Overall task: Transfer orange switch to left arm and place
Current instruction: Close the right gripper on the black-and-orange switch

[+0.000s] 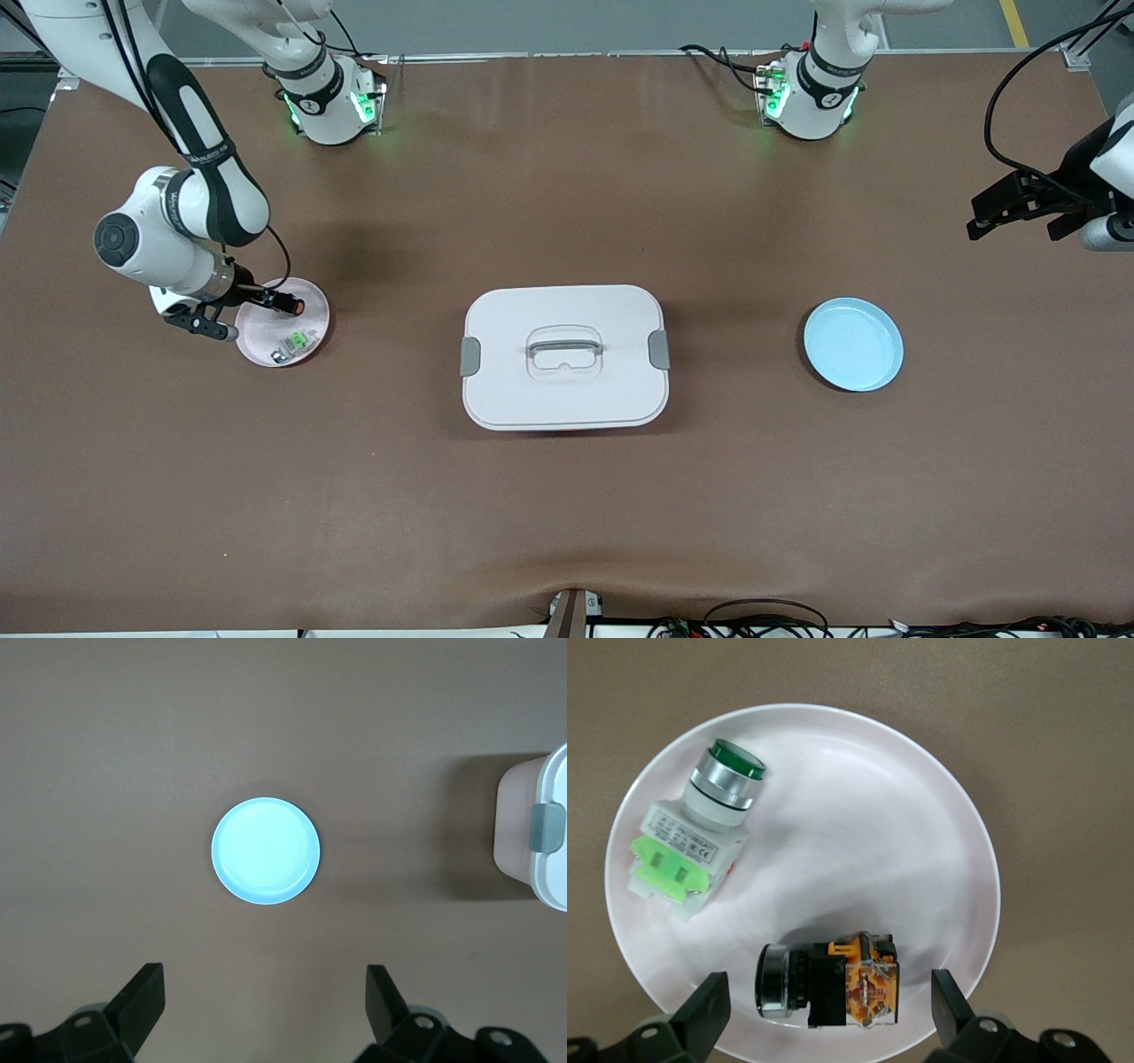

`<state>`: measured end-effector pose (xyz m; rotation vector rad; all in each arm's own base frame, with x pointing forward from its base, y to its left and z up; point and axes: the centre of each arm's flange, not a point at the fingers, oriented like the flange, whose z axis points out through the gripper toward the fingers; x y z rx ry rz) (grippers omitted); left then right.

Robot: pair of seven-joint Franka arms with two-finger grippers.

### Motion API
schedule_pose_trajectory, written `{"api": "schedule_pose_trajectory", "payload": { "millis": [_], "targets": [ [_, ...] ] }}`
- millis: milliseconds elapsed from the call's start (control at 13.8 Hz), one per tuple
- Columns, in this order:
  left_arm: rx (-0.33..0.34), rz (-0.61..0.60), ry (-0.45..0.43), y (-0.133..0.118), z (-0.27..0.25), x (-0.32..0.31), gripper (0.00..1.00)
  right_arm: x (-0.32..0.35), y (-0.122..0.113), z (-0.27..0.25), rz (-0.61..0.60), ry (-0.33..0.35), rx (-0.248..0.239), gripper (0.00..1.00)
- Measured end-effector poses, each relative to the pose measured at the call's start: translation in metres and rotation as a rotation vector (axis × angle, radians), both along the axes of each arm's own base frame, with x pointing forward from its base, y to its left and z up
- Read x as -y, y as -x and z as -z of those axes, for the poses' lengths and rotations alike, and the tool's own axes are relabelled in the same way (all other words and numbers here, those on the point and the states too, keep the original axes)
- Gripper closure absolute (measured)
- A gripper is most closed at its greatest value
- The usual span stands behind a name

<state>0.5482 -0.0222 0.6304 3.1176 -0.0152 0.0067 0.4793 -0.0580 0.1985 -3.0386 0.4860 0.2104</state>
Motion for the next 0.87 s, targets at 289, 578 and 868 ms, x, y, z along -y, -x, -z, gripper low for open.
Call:
{"api": "schedule_pose_trajectory", "payload": {
  "millis": [289, 578, 868],
  "targets": [
    [0.000, 0.000, 0.000, 0.000, 0.000, 0.000, 0.00, 0.000, 0.002, 0.008, -0.001, 0.000, -0.013, 0.00],
    [0.000, 0.000, 0.000, 0.000, 0.000, 0.000, 0.00, -0.010, 0.001, 0.014, -0.021, 0.003, -0.011, 0.00],
    [0.000, 0.000, 0.000, 0.000, 0.000, 0.000, 0.00, -0.012, 0.002, 0.020, -0.025, 0.004, -0.017, 0.00]
  ]
}}
